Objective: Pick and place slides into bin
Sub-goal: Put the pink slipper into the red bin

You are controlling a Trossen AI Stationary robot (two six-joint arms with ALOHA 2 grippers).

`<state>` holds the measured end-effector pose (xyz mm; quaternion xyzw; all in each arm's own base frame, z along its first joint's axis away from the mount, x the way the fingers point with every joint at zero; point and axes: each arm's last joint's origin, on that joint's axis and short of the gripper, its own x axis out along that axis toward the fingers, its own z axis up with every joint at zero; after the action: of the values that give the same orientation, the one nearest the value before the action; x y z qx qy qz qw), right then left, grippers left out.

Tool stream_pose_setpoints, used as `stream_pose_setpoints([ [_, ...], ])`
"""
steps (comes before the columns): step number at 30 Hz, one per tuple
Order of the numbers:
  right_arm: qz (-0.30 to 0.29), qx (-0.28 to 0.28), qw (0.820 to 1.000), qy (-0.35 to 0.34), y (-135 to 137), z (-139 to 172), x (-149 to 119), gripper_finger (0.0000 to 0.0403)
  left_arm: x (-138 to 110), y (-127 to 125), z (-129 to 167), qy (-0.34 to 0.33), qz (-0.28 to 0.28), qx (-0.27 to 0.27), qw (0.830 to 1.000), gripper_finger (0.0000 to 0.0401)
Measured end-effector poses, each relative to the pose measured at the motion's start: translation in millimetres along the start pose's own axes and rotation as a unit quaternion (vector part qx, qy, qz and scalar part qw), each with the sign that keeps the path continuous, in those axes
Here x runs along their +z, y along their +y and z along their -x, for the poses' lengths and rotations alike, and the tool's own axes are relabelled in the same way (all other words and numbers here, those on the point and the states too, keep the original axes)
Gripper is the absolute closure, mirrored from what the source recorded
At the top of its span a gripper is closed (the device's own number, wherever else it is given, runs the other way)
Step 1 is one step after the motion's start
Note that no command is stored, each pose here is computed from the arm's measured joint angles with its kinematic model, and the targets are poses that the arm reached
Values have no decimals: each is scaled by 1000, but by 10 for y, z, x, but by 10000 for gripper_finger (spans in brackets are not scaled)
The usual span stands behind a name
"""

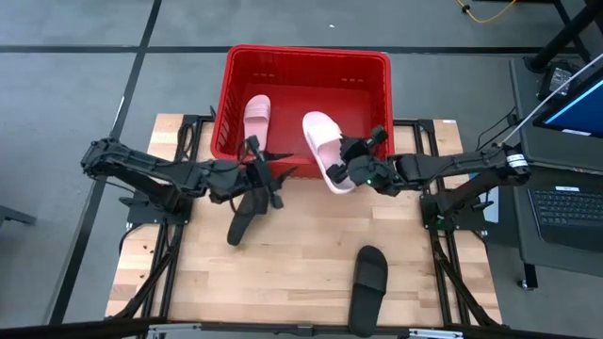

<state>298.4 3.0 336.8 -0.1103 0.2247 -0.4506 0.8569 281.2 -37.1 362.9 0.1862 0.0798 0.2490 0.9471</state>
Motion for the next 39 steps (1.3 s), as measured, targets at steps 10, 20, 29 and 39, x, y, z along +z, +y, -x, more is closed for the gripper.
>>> stream_pose_setpoints([
  [10, 43, -4, 999, -4, 155, -249, 0, 391, -73, 3, -348, 13, -22, 35, 999, 262],
  [20, 27, -7, 999, -41, 122, -227, 125, 391, -39, -38, -504, 64, -61, 29, 996, 263],
  [29, 26, -7, 998, -50, 121, -223, 152, 391, -94, -63, -581, 113, -143, 110, 977, 266],
  [39, 24, 5, 998, -59, 128, -222, 174, 391, -92, -52, -628, 96, -124, 95, 983, 263],
])
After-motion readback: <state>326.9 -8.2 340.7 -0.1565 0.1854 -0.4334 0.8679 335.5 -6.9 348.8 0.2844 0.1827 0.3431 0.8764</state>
